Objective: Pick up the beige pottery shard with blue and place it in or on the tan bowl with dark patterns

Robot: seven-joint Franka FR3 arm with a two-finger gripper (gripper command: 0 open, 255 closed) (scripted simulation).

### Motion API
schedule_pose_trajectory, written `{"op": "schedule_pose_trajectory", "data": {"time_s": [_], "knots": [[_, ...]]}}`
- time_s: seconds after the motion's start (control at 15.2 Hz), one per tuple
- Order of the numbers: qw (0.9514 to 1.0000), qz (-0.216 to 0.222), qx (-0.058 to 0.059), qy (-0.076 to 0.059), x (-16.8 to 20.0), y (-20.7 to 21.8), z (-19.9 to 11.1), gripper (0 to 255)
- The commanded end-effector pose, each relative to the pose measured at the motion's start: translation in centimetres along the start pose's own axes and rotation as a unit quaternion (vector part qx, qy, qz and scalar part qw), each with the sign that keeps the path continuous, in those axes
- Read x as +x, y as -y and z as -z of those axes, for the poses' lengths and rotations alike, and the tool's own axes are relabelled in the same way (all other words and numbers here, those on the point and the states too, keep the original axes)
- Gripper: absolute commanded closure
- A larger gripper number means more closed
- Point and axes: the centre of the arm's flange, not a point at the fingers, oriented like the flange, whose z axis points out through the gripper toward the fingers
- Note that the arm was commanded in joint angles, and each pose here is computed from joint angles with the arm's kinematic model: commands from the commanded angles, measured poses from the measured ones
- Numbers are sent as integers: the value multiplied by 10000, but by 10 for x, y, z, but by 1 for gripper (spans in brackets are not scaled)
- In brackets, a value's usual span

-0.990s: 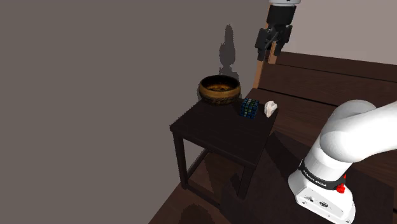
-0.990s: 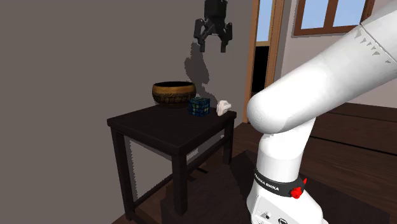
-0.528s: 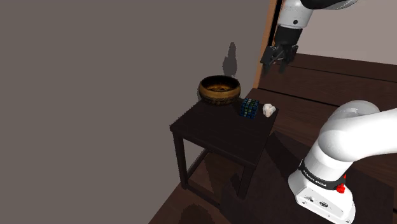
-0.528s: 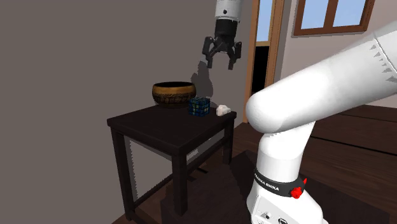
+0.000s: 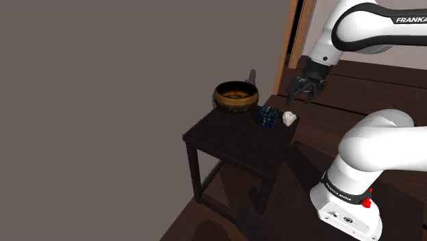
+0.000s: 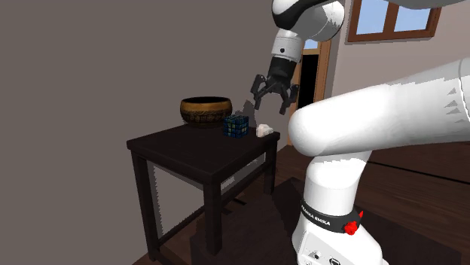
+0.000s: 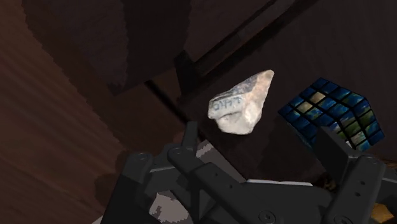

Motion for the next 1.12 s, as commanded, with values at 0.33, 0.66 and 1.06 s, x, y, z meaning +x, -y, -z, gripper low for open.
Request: {"op": "schedule_pose_trajectory", "data": {"time_s": [0.33, 0.66, 1.06], "knots": [[9999, -91, 85, -15, -7, -6, -46, 0], [9999, -91, 85, -15, -7, -5, -54, 0], [9999, -91, 85, -14, -7, -5, -54, 255]]}}
